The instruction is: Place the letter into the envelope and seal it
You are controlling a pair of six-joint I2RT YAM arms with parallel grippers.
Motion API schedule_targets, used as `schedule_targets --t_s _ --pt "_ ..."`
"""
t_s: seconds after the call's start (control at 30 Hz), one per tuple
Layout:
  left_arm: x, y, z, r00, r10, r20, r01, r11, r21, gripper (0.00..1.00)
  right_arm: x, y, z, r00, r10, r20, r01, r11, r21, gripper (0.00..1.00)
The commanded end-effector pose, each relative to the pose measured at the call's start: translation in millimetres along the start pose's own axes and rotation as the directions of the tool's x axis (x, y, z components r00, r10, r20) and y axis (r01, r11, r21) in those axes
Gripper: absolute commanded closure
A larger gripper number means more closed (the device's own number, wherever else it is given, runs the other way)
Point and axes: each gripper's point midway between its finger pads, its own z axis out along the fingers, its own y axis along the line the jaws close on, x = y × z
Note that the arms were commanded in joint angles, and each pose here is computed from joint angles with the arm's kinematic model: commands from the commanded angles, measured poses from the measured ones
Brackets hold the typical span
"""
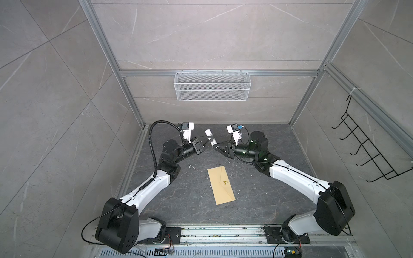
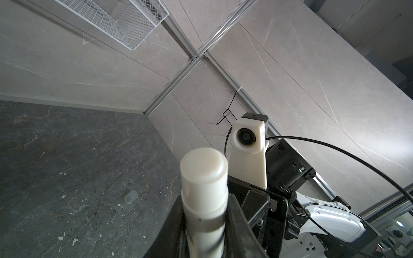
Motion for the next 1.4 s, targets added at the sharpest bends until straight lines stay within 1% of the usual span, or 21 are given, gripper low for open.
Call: schedule_targets --t_s 0.0,0.07,0.17,0.23,0.33,0.47,0.6,0.7,0.73,0.8,0.83,0.87,0.97,1.07,1.13,1.17,1.23,1.37 --pt "-5 -3 -4 0.993 0.115 0.01 -0.114 0.993 -0.03 1.0 -20 -1 -9 0.995 -0.096 0.027 0.091 0.984 0.153 1.0" --pt "-3 1 -5 0.992 0.123 0.006 -0.123 0.991 -0.052 1.0 -19 -3 -9 0.99 -0.143 -0.003 0.14 0.963 0.229 1.0" --pt "0 6 -5 0.992 0.129 -0.003 -0.129 0.988 -0.079 1.0 -15 -2 -4 0.971 -0.227 -0.071 0.238 0.91 0.34 1.0" --pt "2 8 -4 0.992 0.13 -0.009 -0.13 0.988 -0.086 1.0 -13 0 -1 0.95 -0.289 -0.116 0.311 0.858 0.41 1.0" --pt "5 12 -3 0.991 0.129 -0.017 -0.13 0.986 -0.1 1.0 -14 1 2 0.921 -0.354 -0.166 0.388 0.775 0.5 1.0" --pt "9 15 -2 0.991 0.135 -0.025 -0.137 0.984 -0.118 1.0 -18 1 4 0.882 -0.418 -0.219 0.458 0.648 0.608 1.0" --pt "10 19 -2 0.99 0.137 -0.027 -0.14 0.981 -0.136 1.0 -24 5 7 0.837 -0.471 -0.277 0.516 0.514 0.686 1.0" --pt "12 21 -1 0.991 0.135 -0.026 -0.137 0.98 -0.147 1.0 -27 9 12 0.794 -0.51 -0.331 0.555 0.388 0.736 1.0" --pt "12 23 -1 0.991 0.132 -0.026 -0.135 0.979 -0.151 1.0 -28 9 12 0.78 -0.519 -0.351 0.563 0.337 0.754 1.0" --pt "13 23 1 0.991 0.129 -0.027 -0.132 0.98 -0.151 1.0 -26 14 20 0.74 -0.542 -0.398 0.597 0.257 0.76 1.0" --pt "13 23 1 0.991 0.128 -0.027 -0.131 0.98 -0.151 1.0 -26 16 22 0.729 -0.551 -0.407 0.602 0.231 0.764 1.0" --pt "14 23 2 0.991 0.128 -0.027 -0.13 0.98 -0.149 1.0 -23 18 27 0.717 -0.556 -0.421 0.617 0.224 0.755 1.0" --pt "12 20 2 0.991 0.132 -0.023 -0.134 0.981 -0.144 1.0 -15 22 35 0.721 -0.56 -0.407 0.631 0.29 0.719 1.0" --pt "12 18 0 0.99 0.139 -0.02 -0.141 0.98 -0.14 1.0 -14 24 32 0.732 -0.561 -0.386 0.619 0.313 0.72 1.0" --pt "11 16 0 0.99 0.141 -0.017 -0.142 0.98 -0.136 1.0 -14 26 32 0.727 -0.565 -0.391 0.629 0.319 0.709 1.0" --pt "9 14 0 0.989 0.145 -0.014 -0.145 0.981 -0.129 1.0 -12 28 33 0.725 -0.565 -0.393 0.637 0.336 0.693 1.0" --pt "9 9 2 0.988 0.152 -0.019 -0.154 0.983 -0.103 1.0 -8 31 37 0.731 -0.567 -0.38 0.641 0.381 0.666 1.0" --pt "10 -1 2 0.985 0.171 -0.025 -0.172 0.983 -0.06 1.0 -3 38 37 0.771 -0.549 -0.323 0.616 0.512 0.599 1.0"
